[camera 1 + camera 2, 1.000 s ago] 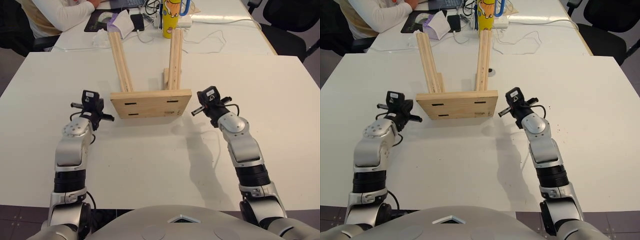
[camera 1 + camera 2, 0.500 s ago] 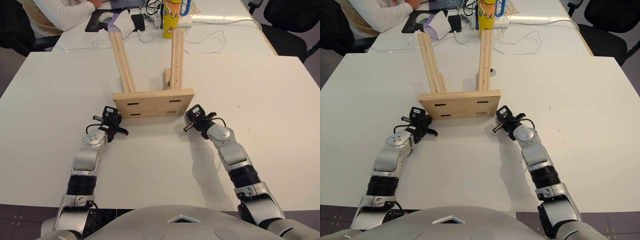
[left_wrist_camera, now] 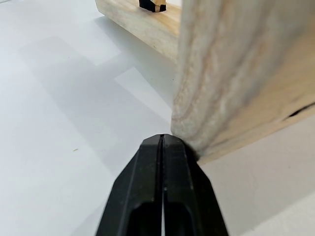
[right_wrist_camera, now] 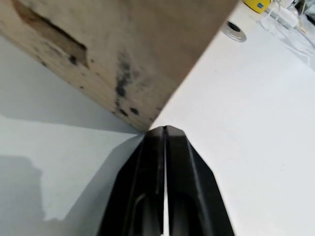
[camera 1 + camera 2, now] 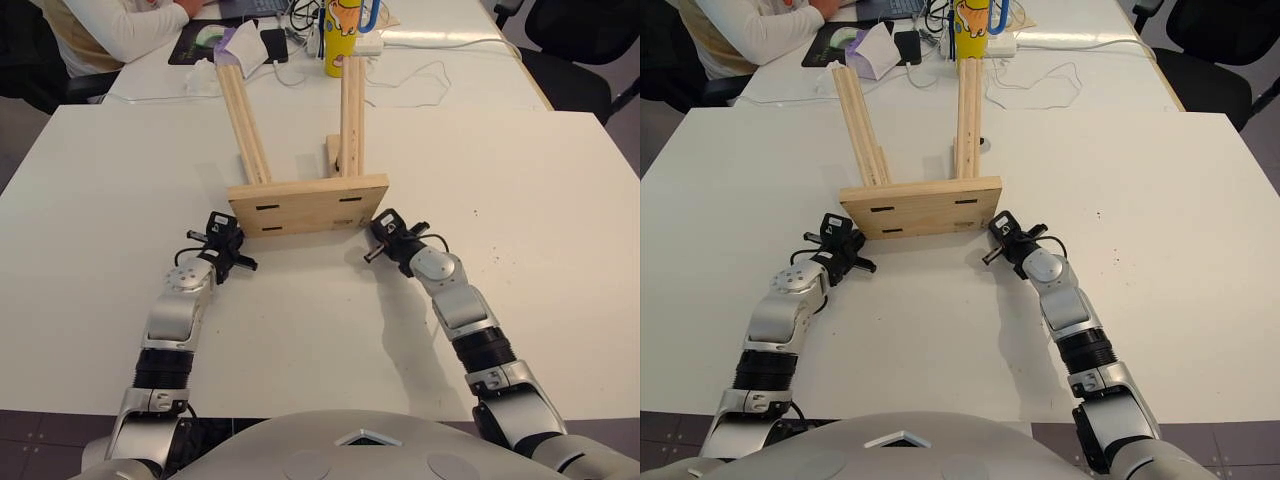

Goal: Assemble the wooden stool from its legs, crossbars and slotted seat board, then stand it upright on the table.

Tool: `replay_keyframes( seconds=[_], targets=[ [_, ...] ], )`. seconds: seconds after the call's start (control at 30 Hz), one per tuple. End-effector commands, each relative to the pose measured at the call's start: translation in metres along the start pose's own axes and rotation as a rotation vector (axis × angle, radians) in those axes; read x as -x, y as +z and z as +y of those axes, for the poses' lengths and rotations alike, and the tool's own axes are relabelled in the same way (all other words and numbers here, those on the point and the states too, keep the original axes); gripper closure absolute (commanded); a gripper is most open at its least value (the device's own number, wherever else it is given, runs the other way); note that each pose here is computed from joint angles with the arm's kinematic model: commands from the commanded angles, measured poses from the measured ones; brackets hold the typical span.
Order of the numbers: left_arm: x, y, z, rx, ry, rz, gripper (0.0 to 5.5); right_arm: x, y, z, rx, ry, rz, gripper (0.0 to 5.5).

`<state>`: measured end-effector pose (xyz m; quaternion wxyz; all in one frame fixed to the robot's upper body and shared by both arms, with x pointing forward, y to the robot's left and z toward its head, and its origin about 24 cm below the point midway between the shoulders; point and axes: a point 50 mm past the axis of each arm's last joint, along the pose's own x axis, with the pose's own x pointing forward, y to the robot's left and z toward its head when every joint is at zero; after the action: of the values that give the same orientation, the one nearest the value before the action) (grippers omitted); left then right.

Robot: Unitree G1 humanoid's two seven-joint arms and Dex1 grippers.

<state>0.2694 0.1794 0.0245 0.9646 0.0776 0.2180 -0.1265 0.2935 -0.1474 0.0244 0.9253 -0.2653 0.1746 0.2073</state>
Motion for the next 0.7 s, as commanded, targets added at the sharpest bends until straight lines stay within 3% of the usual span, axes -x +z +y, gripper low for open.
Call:
replay_keyframes(
  seconds=[0.03, 0.4, 0.53, 0.7],
  targets=[
    [-0.003, -0.002, 0.002, -0.003, 0.013, 0.021, 5.47, -0.005, -0.003, -0.015, 0.000, -0.086, 0.022, 5.50],
    [-0.003, 0.005, -0.005, -0.011, -0.024, -0.016, 5.47, -0.003, 0.015, 0.012, -0.055, 0.144, -0.102, 5.50],
    [0.002, 0.023, -0.016, -0.015, -0.095, -0.113, 5.47, 0.001, 0.017, 0.014, -0.071, 0.160, -0.110, 5.50],
    [0.013, 0.062, -0.031, -0.040, -0.185, -0.280, 5.47, 0.008, 0.044, 0.010, -0.117, 0.144, -0.201, 5.50]
  ],
)
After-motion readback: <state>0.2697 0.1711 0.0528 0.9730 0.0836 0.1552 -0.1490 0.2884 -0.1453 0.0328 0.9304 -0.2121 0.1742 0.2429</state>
